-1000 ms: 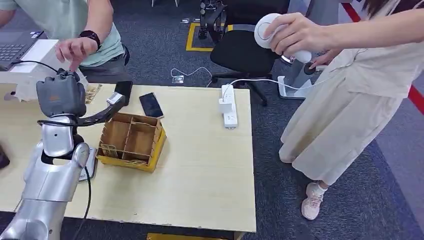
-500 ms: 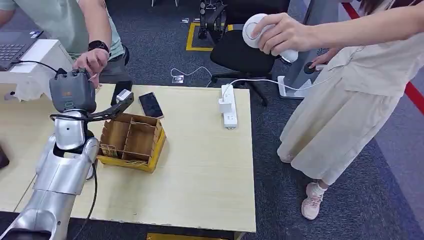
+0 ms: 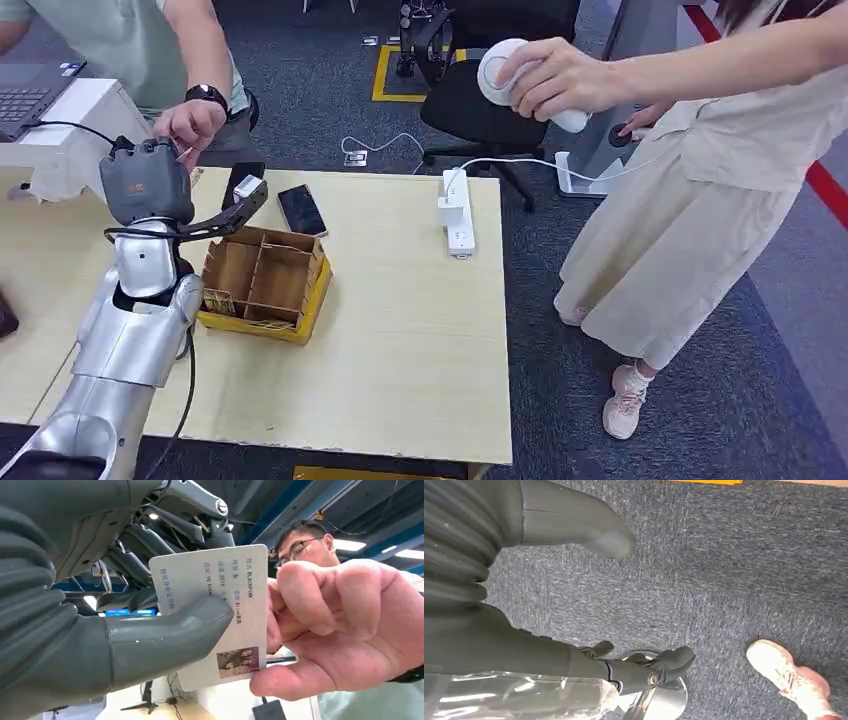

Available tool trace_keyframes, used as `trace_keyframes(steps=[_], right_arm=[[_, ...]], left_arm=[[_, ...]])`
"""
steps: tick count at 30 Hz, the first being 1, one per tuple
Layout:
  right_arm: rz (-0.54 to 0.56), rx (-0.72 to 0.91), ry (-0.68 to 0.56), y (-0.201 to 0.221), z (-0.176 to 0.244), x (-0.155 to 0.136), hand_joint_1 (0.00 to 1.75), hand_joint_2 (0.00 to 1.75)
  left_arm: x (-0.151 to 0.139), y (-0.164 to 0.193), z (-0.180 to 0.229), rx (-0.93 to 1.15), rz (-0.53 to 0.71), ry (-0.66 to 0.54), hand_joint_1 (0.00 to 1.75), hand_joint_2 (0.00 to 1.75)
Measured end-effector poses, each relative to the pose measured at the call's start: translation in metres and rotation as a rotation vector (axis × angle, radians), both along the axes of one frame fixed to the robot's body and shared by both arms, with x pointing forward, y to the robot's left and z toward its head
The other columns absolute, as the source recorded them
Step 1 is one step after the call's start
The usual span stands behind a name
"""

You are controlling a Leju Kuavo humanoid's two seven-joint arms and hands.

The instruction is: Pass the card to the sensor for recognition and then transmit it.

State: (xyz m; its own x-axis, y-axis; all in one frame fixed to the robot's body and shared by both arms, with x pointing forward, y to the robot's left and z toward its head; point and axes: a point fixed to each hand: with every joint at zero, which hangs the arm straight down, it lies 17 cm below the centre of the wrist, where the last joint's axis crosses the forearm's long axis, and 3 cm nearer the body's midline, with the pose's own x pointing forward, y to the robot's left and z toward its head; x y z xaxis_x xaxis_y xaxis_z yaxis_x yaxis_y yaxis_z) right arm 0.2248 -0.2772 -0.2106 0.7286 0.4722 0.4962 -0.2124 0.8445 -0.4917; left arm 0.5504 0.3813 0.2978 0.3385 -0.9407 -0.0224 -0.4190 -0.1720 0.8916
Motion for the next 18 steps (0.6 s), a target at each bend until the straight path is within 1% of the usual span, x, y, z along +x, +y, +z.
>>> trace_keyframes(steps=[9, 18], right_arm=[[0.000, -0.001, 0.003, 0.000, -0.001, -0.001, 0.00, 1.75], [0.003, -0.008, 0.013, -0.003, -0.002, -0.007, 0.00, 1.75]], left_arm=[[0.000, 0.000, 0.000, -0.001, 0.002, -0.001, 1.75, 1.75], [-0.009, 0.013, -0.007, -0.021, 0.066, -0.002, 1.75, 1.75]])
